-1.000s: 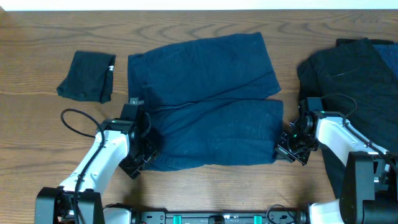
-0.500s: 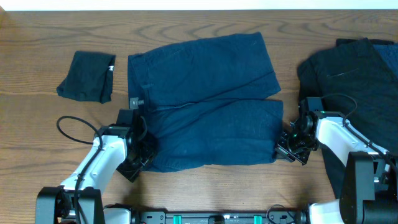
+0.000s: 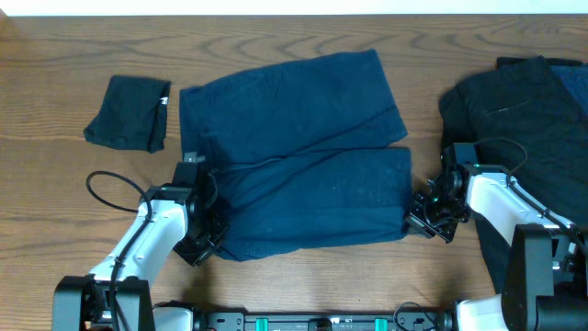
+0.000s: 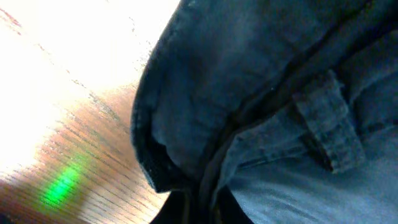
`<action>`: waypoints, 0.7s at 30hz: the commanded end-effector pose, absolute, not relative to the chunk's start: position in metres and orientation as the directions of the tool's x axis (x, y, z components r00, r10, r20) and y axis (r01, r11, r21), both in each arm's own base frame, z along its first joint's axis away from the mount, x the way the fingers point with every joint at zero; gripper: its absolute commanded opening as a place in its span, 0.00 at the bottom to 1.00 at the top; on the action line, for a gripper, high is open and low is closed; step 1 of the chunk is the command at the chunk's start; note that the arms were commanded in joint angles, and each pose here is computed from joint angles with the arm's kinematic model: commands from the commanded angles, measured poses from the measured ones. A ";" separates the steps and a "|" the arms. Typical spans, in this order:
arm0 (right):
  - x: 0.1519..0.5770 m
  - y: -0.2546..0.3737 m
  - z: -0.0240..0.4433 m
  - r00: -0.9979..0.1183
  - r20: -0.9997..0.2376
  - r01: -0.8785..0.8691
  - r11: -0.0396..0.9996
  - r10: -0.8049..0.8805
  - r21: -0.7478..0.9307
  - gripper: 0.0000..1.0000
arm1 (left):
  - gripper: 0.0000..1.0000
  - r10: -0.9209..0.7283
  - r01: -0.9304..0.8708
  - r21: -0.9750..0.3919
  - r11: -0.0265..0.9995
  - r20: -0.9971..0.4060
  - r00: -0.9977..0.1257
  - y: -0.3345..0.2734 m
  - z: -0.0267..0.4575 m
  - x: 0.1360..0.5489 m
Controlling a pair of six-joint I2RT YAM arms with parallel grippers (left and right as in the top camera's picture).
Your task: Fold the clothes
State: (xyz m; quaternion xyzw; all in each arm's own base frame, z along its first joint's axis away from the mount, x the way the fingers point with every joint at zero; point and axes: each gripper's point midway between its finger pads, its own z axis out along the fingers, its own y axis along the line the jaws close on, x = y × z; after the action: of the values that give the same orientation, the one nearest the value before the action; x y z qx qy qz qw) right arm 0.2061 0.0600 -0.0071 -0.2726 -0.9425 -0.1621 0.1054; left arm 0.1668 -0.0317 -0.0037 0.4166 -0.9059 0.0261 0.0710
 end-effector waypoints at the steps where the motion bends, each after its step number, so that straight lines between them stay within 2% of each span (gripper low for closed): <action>1: 0.203 0.038 -0.021 -0.845 0.231 0.519 0.844 0.482 0.136 0.01 | 0.06 -0.734 -0.733 0.073 0.677 0.142 -0.664 -0.021 -0.008 0.153; 7: 0.215 0.037 -0.002 -0.866 0.196 0.492 0.856 0.461 0.160 0.01 | 0.06 -0.704 -0.703 0.070 0.708 0.152 -0.694 -0.022 0.006 0.159; 21: 0.262 0.045 0.087 -0.923 -0.030 0.361 0.891 0.383 0.275 0.01 | 0.06 -0.630 -0.633 -0.003 0.774 0.098 -0.771 -0.023 0.072 0.176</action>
State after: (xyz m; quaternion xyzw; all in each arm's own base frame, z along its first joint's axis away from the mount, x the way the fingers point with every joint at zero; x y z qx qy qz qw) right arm 0.2457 0.0574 0.0736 -0.2098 -0.9632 -0.1681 0.0045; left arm 0.1697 -0.0372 0.0615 0.3457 -0.9342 0.0448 0.0764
